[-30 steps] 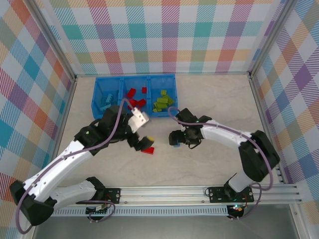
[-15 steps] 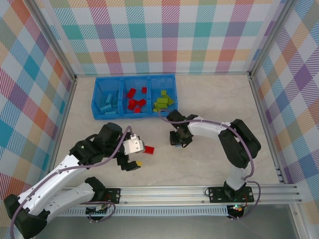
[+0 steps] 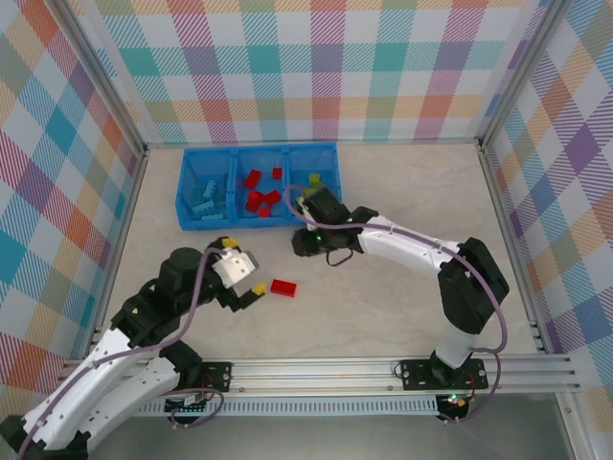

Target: Sort the legos into containers by color

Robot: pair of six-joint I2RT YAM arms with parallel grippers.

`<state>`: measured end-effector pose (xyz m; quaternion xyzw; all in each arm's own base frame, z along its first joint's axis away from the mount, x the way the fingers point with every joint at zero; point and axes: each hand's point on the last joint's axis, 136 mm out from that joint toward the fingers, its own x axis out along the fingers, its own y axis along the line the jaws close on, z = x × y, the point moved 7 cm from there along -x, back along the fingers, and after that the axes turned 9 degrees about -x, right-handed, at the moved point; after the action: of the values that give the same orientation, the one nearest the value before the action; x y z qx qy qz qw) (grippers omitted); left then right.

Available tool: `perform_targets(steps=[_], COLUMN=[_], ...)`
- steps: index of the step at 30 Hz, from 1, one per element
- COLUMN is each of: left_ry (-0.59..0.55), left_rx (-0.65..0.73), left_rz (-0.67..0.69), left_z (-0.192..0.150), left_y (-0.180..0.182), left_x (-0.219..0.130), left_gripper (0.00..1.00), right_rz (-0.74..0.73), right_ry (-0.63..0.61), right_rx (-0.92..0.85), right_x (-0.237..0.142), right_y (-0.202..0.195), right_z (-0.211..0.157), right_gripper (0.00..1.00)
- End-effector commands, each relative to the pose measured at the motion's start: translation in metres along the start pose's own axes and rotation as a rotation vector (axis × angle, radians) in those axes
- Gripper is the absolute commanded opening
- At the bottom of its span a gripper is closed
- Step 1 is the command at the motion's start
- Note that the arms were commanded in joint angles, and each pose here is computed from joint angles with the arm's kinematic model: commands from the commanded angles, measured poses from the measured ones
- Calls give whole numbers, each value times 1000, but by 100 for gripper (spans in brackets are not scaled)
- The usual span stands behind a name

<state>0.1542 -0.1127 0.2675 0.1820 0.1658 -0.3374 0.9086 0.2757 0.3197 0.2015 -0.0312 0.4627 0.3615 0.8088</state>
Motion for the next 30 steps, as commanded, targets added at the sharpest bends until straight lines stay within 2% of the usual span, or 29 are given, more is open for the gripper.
perform_targets(steps=[1, 5, 7, 11, 16, 25, 26, 29, 30], left_ry=[-178, -146, -147, -157, -192, -152, -151, -152, -155], left_rx=[-192, -176, -211, -220, -224, -209, -211, -214, -218], left_rz=[291, 430, 527, 614, 622, 591, 593, 590, 588], left_z=[24, 18, 15, 8, 6, 5, 5, 5, 5], left_y=[39, 54, 63, 68, 67, 67, 67, 67, 67], left_x=[-20, -34, -41, -49, -53, -45, -45, -45, -45], left_gripper=[100, 100, 100, 100, 100, 100, 100, 100, 100], right_rz=[137, 257, 319, 333, 333, 314, 304, 270, 265], right_ry=[-198, -361, -407, -471, -518, -515, -507, -488, -480], right_rx=[-130, -219, -259, -283, -293, -268, -265, -262, -264], right_x=[-2, 20, 34, 68, 98, 130, 133, 137, 138], right_y=[33, 51, 59, 61, 57, 50, 48, 44, 43], right_z=[58, 100, 116, 140, 159, 182, 184, 189, 189], right_gripper=[26, 25, 27, 27, 25, 25, 26, 48, 52])
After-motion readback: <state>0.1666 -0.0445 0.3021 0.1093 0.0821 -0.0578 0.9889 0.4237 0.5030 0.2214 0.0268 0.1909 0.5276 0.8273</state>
